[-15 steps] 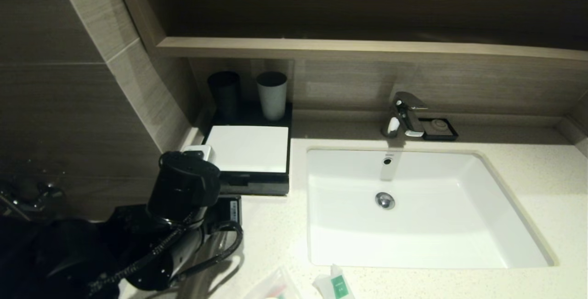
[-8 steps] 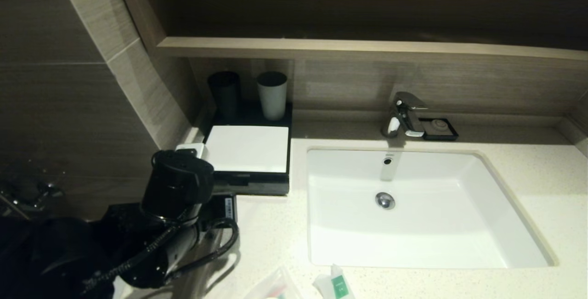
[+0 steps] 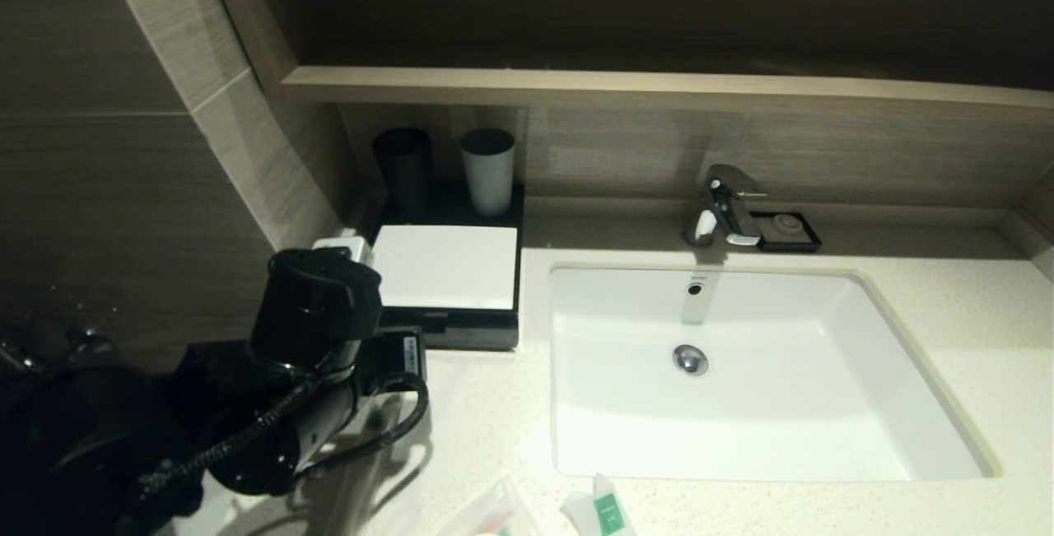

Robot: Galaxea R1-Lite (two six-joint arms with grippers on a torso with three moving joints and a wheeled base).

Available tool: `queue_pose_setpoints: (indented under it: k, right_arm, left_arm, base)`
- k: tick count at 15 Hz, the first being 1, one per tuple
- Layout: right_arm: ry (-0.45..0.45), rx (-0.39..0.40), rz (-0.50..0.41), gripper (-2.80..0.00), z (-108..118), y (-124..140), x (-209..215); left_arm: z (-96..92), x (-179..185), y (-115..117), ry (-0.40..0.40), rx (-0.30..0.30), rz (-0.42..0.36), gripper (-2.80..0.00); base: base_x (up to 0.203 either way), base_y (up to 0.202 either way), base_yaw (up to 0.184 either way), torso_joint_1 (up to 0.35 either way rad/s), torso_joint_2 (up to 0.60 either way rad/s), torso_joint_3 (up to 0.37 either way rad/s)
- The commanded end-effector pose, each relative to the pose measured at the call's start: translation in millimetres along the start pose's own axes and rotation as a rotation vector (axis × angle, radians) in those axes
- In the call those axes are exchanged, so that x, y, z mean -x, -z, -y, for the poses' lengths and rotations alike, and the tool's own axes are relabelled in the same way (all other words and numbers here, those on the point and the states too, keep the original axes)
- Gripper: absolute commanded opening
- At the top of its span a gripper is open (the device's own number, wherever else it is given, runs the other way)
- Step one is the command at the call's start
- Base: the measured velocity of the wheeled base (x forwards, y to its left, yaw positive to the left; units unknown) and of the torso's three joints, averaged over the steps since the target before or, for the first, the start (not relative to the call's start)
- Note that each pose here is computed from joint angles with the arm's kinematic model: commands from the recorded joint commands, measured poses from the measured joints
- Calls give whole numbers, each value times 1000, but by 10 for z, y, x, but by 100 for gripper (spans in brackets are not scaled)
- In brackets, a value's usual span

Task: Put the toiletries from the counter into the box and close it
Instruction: Open the drawer

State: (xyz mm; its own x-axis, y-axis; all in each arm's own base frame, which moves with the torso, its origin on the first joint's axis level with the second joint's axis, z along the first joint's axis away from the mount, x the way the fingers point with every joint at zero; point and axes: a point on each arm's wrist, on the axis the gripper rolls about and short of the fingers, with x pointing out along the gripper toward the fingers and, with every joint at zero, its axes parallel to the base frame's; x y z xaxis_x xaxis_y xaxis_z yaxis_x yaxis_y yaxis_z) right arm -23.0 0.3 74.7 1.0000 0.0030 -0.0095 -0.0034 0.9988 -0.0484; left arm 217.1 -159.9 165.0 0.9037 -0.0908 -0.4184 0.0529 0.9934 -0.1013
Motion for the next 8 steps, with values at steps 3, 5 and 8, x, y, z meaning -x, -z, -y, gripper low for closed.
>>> queue_pose_setpoints:
  k: [3,5,8]
  right_arm:
    - [0,1,0,-280,0,1,0]
    - [0,1,0,-280,0,1,0]
    - [0,1,0,-280,0,1,0]
  left_arm:
    - [97,-83,-108,0,10,10,-280]
    - [120,-119,-119,-5,8,3,-280]
    - [157,-157,-150,-24,14,-3,-280]
  base:
    - [0,0,0,0,0,0]
    - [0,0,0,0,0,0]
    - [0,0,0,0,0,0]
